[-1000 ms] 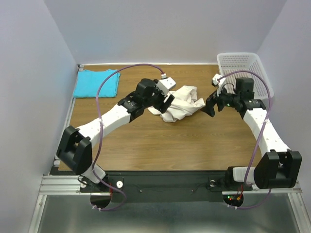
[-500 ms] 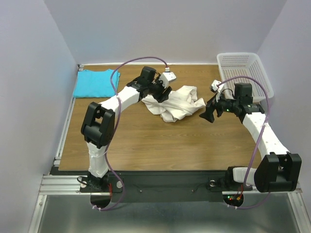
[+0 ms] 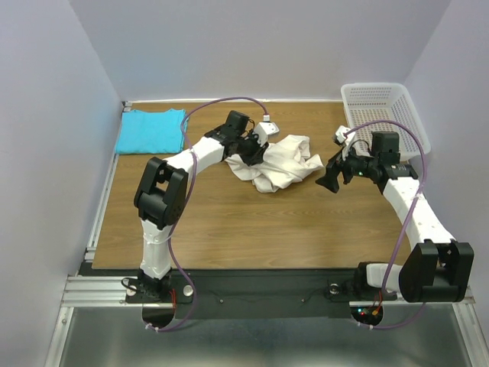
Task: Fold and stack the t-shirts
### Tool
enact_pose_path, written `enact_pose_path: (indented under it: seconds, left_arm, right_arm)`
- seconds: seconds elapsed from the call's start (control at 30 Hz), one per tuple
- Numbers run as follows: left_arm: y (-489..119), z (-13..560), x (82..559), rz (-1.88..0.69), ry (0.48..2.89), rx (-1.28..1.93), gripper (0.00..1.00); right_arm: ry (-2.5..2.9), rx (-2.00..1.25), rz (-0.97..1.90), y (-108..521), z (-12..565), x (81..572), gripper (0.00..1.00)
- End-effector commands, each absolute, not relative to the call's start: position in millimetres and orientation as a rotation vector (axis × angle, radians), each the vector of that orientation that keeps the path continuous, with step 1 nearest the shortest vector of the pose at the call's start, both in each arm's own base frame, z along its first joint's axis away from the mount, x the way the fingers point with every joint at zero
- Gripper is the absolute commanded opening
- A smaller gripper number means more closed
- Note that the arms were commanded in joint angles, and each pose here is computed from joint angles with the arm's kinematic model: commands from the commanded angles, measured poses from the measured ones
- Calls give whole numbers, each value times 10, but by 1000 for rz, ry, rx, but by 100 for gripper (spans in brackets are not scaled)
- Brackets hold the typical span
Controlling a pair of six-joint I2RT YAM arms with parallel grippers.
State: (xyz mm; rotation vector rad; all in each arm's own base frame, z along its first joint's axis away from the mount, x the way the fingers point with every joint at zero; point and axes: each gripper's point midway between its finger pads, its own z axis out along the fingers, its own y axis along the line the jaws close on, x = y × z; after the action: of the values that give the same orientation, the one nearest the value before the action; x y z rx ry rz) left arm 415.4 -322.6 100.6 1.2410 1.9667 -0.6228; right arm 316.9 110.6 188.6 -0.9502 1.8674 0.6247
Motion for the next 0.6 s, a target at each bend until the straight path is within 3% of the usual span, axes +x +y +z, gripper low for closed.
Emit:
enact_pose_path:
  seconds: [0.0, 0.17, 0.37, 0.4, 0.57]
  left_arm:
    - [-3310, 1296, 4181, -639, 1892, 1239, 26]
    - [-3310, 1440, 4194, -626, 1868, 1221, 0]
    - [-3174, 2342, 4170, -544, 1737, 1105, 0]
    - [-3119, 2693, 4098, -531, 1671, 1073, 0]
    - [-2955, 3415, 3780, -542, 1511, 991, 0]
  right_arm:
    - [1838, -959, 634, 1119, 1916, 3182, 99]
    - [1837, -956, 632, 1118, 1938, 3198, 99]
    - [1846, -931, 570, 1052, 2031, 3278, 99]
    - [1851, -922, 565, 1044, 2045, 3292, 99]
    - [1869, -877, 581, 1045, 2134, 3405, 99]
